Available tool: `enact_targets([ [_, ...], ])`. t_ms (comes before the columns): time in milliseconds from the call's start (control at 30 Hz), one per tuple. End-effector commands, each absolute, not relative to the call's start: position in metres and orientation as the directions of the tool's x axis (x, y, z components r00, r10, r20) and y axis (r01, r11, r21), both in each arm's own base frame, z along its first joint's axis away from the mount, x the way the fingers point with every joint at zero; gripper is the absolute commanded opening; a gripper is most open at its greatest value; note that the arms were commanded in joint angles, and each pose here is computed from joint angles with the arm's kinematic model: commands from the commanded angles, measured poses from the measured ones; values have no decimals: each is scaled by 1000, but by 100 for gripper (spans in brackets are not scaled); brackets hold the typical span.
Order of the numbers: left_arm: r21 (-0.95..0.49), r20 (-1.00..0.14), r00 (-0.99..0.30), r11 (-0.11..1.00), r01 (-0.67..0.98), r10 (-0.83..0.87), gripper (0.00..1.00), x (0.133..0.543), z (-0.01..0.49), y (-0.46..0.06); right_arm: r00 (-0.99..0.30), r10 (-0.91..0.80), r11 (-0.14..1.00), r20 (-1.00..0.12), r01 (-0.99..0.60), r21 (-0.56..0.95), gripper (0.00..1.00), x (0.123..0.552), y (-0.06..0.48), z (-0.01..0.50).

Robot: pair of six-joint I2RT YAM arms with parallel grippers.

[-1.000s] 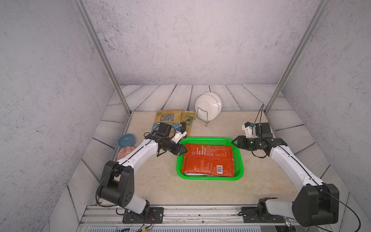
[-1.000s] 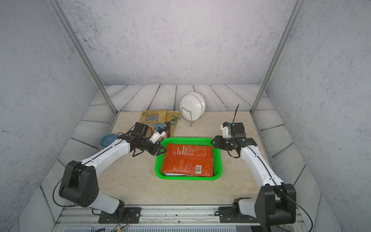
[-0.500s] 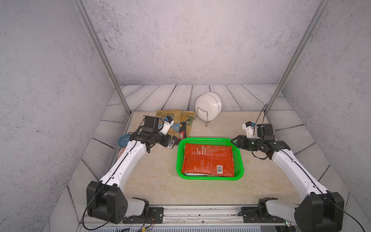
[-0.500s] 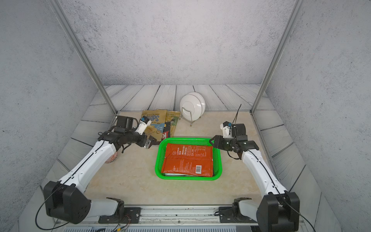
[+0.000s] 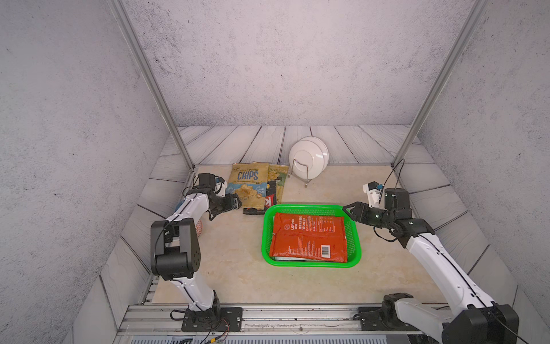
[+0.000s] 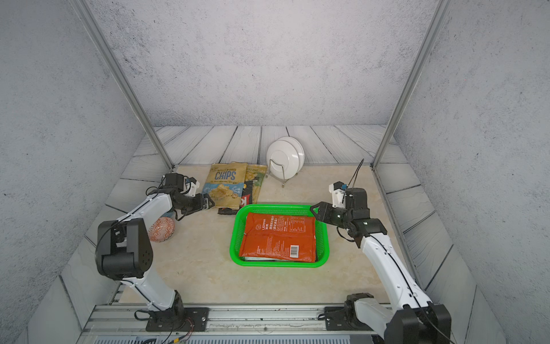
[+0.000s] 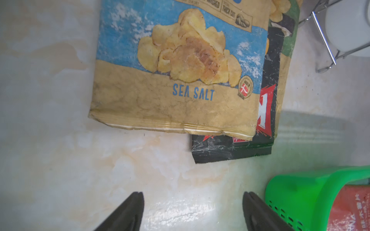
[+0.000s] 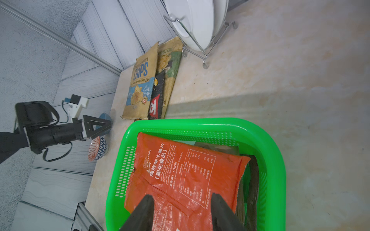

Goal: Put the potato chips into the basket
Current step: Place the potato chip in the basket, then pick up the potato chip from the center of the board.

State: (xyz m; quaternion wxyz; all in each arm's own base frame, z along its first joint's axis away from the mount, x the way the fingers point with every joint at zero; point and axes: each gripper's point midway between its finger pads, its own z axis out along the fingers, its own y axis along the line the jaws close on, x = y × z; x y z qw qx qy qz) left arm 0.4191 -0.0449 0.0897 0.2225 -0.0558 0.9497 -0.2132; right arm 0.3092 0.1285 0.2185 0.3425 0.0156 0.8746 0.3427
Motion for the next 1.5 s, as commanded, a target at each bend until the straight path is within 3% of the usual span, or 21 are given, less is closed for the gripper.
enact_targets([
  [0, -554, -364, -876, 830, -70, -317, 83, 432, 85, -58, -735, 277, 766, -619, -219, 604, 50, 310, 127, 227],
  [367, -626, -269, -815, 736, -257, -513, 80, 460, 46, -54, -717, 277, 769, -639, -233, 595, 50, 309, 126, 234],
  [1000, -647, -182, -733, 641, -412, -655, 76, 485, 9, -49, -703, 277, 773, -655, -242, 586, 50, 307, 125, 244],
  [1167, -642, -192, -712, 635, -429, -676, 65, 487, 7, -45, -703, 277, 773, -656, -243, 587, 50, 306, 125, 245],
  [1333, -610, -212, -675, 635, -474, -707, 67, 484, 6, -34, -696, 281, 774, -661, -243, 585, 50, 307, 124, 249],
  [1467, -598, -215, -665, 635, -489, -715, 56, 485, 4, -32, -697, 281, 775, -659, -240, 584, 50, 307, 124, 248],
])
